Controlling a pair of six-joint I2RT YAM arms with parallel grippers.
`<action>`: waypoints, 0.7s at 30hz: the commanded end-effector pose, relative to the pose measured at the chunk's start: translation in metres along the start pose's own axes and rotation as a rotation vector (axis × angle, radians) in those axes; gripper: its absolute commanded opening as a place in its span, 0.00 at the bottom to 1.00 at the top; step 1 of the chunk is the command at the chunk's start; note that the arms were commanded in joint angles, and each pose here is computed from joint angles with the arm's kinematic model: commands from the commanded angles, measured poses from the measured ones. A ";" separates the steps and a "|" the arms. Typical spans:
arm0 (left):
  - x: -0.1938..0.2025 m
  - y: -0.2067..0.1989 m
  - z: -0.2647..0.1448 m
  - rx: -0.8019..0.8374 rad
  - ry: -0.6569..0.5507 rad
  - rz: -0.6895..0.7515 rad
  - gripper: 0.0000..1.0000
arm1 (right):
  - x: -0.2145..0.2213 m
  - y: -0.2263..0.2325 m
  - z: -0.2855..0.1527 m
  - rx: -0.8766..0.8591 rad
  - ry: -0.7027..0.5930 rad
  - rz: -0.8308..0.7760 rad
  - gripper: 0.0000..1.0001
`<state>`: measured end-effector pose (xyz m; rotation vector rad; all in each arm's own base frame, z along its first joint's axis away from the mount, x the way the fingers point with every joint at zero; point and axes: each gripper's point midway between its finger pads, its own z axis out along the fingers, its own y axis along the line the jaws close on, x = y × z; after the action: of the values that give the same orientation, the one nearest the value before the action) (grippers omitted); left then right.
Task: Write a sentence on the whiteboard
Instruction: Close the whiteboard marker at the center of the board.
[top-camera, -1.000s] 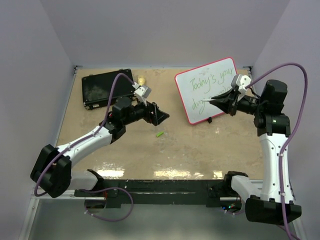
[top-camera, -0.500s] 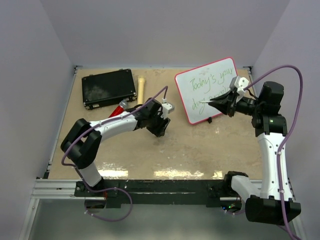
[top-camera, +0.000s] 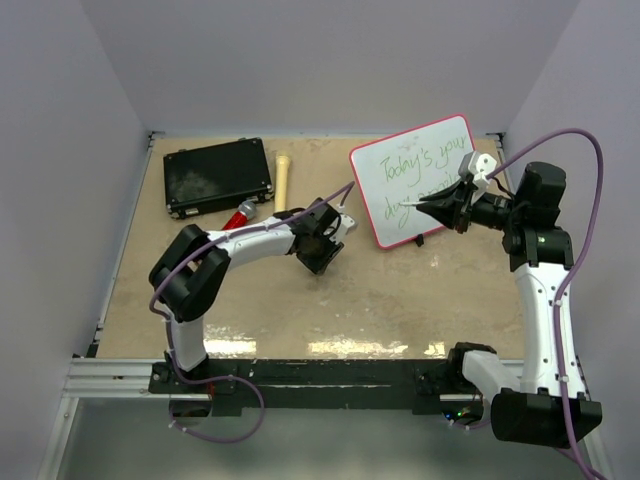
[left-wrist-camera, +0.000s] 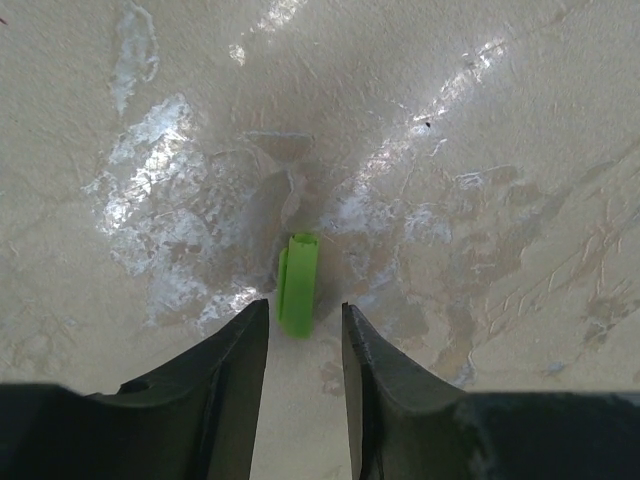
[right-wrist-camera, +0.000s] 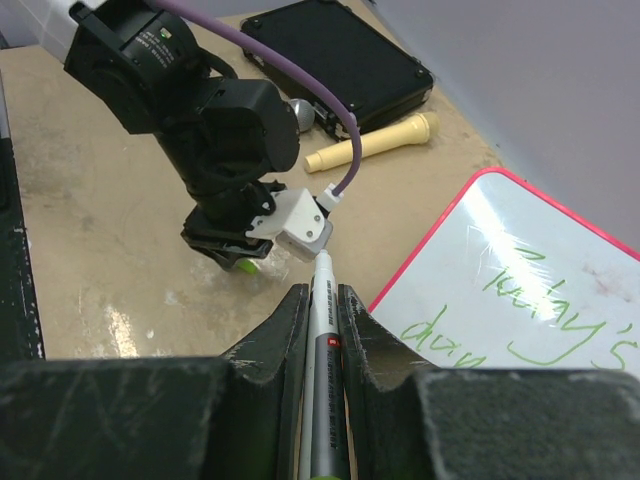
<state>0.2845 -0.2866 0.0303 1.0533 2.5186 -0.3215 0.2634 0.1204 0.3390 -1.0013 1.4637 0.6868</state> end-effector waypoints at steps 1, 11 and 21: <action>-0.008 -0.002 0.000 -0.006 0.007 0.034 0.39 | -0.007 0.000 -0.001 -0.008 -0.023 -0.035 0.00; 0.015 -0.001 0.019 -0.024 0.092 0.038 0.04 | -0.006 0.001 -0.001 -0.005 -0.020 -0.032 0.00; -0.024 -0.021 -0.041 0.048 -0.368 0.175 0.00 | 0.016 0.002 0.004 -0.041 0.022 0.024 0.00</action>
<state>0.2678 -0.2771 0.0240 1.0988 2.4118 -0.3274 0.2642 0.1201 0.3332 -1.0037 1.4737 0.6927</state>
